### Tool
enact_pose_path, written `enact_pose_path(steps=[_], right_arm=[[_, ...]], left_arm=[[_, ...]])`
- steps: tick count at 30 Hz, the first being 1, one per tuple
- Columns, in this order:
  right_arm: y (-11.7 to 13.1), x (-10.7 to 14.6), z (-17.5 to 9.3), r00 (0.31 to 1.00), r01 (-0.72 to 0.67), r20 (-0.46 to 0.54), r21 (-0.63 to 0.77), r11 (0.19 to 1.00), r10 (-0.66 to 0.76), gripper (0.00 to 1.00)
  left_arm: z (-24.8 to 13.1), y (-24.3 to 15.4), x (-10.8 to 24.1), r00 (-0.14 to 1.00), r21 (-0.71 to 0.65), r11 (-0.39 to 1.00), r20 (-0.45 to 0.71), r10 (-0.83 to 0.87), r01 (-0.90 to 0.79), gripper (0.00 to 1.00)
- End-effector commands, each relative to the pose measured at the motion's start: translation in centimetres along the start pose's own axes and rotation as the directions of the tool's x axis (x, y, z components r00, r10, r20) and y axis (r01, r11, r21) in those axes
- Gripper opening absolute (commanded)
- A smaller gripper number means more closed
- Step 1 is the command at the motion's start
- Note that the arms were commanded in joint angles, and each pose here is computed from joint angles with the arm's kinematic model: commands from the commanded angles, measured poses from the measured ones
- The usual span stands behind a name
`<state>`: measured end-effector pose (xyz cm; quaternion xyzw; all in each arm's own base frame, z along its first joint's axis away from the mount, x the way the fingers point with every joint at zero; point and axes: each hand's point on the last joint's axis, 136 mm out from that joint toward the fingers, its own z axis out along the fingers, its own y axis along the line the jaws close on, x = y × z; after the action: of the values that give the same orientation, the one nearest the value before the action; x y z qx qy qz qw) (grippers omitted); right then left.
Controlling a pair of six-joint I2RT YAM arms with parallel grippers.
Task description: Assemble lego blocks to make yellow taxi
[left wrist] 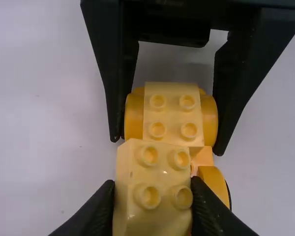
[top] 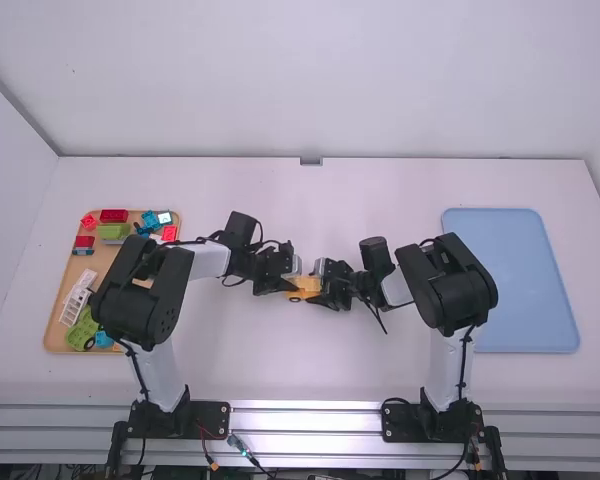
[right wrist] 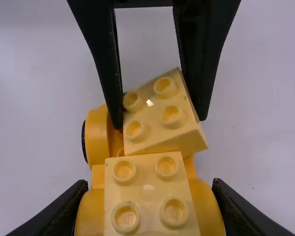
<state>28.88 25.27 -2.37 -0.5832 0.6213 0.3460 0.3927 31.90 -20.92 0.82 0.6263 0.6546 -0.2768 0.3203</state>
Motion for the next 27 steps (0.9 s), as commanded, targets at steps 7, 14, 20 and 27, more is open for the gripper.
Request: enact_pose_path(steps=[7, 14, 20, 27], right_arm=[[0.0, 0.9, 0.3, 0.999, -0.019, -0.029, 0.007, 1.000, 0.019, 0.39], [0.0, 0.9, 0.3, 0.999, -0.026, -0.030, 0.007, 1.000, 0.026, 0.39], [0.0, 0.9, 0.3, 0.999, -0.026, -0.030, 0.008, 1.000, 0.026, 0.39], [0.0, 0.9, 0.3, 0.999, -0.026, -0.029, 0.007, 1.000, 0.026, 0.40]], left_arm=[[0.5, -1.0, 0.4, 0.999, 0.031, 0.999, -0.013, -0.034, 0.034, 0.20], [-0.3, -0.5, -1.2, 0.999, 0.019, 1.000, 0.047, -0.014, 0.013, 0.25], [-0.3, -1.3, -1.0, 0.998, 0.050, 0.998, 0.031, -0.048, 0.046, 0.29], [-0.8, -1.2, -1.7, 0.996, 0.085, 0.993, 0.011, -0.088, 0.087, 0.31]])
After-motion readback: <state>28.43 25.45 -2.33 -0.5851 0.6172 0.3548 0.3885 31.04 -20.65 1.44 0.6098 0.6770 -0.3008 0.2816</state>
